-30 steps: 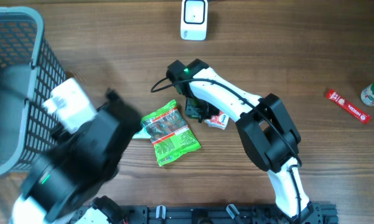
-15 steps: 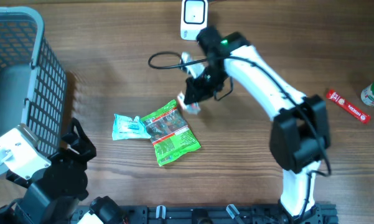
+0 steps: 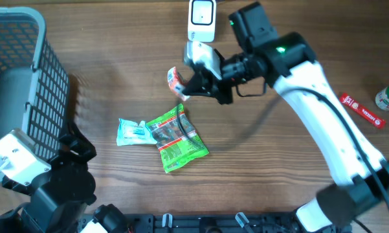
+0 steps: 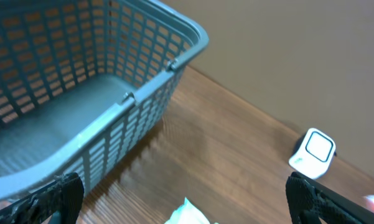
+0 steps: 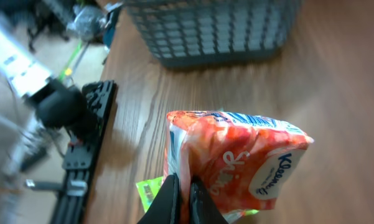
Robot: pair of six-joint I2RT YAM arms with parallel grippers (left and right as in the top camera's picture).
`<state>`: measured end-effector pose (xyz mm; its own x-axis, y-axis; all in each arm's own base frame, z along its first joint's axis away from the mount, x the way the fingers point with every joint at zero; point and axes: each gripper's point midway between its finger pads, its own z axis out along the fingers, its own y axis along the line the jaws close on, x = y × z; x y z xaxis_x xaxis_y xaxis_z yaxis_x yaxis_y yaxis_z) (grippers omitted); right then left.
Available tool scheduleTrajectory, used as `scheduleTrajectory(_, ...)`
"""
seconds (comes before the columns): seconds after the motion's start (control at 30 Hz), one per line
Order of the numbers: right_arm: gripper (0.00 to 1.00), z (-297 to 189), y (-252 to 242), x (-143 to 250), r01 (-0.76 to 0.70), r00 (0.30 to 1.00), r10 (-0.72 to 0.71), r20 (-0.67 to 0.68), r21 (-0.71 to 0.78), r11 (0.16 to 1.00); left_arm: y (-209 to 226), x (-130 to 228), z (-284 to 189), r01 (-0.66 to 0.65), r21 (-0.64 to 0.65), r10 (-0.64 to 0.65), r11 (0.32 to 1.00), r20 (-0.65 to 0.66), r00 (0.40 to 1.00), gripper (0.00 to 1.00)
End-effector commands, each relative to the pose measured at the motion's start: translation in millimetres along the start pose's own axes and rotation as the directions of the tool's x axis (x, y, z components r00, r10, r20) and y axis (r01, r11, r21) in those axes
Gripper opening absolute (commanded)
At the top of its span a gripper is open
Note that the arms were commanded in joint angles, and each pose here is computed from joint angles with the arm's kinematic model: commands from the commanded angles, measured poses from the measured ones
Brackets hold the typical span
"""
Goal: Scan the item barcode
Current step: 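Lift the Kleenex pack and carry it toward the scanner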
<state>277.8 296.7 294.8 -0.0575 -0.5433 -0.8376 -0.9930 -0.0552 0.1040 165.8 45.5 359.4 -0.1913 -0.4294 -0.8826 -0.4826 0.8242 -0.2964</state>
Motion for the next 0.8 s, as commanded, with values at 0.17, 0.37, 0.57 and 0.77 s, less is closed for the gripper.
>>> scheduleTrajectory(0.17, 0.04, -19.2, 64.4, -14.1, 0.615, 0.785, -0.593, 0.18, -0.106, 0.782, 8.2, -15.6, 0.4, 0.002, -0.062, 0.004, 0.998, 0.103, 0.995, 1.0)
scheduleTrajectory(0.37, 0.04, -19.1, 66.4, -11.6, 0.655, 0.752, -0.632, 0.186, -0.107, 0.748, 8.2, -15.5, 0.4, 0.002, -0.062, 0.005, 0.998, 0.103, 0.995, 1.0)
scheduleTrajectory(0.57, 0.04, -19.3, 62.1, -18.4, 0.564, 0.819, -0.538, 0.198, -0.106, 0.819, 8.7, -15.1, 0.4, -0.002, -0.063, 0.008, 0.998, 0.101, 0.995, 1.0)
scheduleTrajectory(0.77, 0.04, -19.8, 36.3, -61.5, 0.094, 0.955, -0.04, 0.294, -0.173, 0.98, 5.6, -10.0, 1.0, -0.002, -0.046, 0.006, 0.999, 0.072, 0.997, 1.0)
